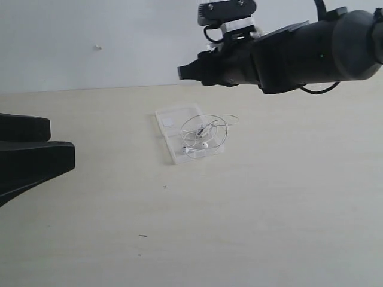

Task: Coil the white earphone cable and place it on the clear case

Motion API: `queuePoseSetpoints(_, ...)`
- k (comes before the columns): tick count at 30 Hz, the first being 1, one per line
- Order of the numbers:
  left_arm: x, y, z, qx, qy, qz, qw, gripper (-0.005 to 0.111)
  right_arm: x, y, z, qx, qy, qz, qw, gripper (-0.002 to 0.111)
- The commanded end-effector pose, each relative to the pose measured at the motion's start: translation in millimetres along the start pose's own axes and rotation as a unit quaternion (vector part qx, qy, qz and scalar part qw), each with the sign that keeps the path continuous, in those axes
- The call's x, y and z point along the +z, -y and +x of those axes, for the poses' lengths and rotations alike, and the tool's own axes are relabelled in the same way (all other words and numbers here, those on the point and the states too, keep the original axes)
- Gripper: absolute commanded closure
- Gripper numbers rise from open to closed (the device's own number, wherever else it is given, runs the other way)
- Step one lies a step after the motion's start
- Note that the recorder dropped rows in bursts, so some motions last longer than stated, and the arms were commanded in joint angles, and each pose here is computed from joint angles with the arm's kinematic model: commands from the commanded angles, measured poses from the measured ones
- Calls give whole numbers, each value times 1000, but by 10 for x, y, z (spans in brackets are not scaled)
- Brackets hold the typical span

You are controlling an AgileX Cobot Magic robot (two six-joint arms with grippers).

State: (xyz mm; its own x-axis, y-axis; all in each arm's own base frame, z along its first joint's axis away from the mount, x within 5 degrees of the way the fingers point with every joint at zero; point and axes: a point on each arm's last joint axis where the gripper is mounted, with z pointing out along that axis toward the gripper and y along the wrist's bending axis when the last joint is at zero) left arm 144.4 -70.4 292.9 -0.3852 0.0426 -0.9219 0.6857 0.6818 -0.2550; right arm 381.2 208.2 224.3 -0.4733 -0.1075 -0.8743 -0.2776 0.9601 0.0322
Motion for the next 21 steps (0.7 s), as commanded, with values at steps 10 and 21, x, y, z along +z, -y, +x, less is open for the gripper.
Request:
queuePoseSetpoints(10, -8, 4, 5, 0, 3, -1, 1000, 33, -1022, 448, 141, 7, -6, 110, 994, 108)
queuePoseSetpoints(21, -8, 4, 5, 0, 3, -1, 1000, 33, -2044, 686, 352, 43, 58, 89, 993, 108)
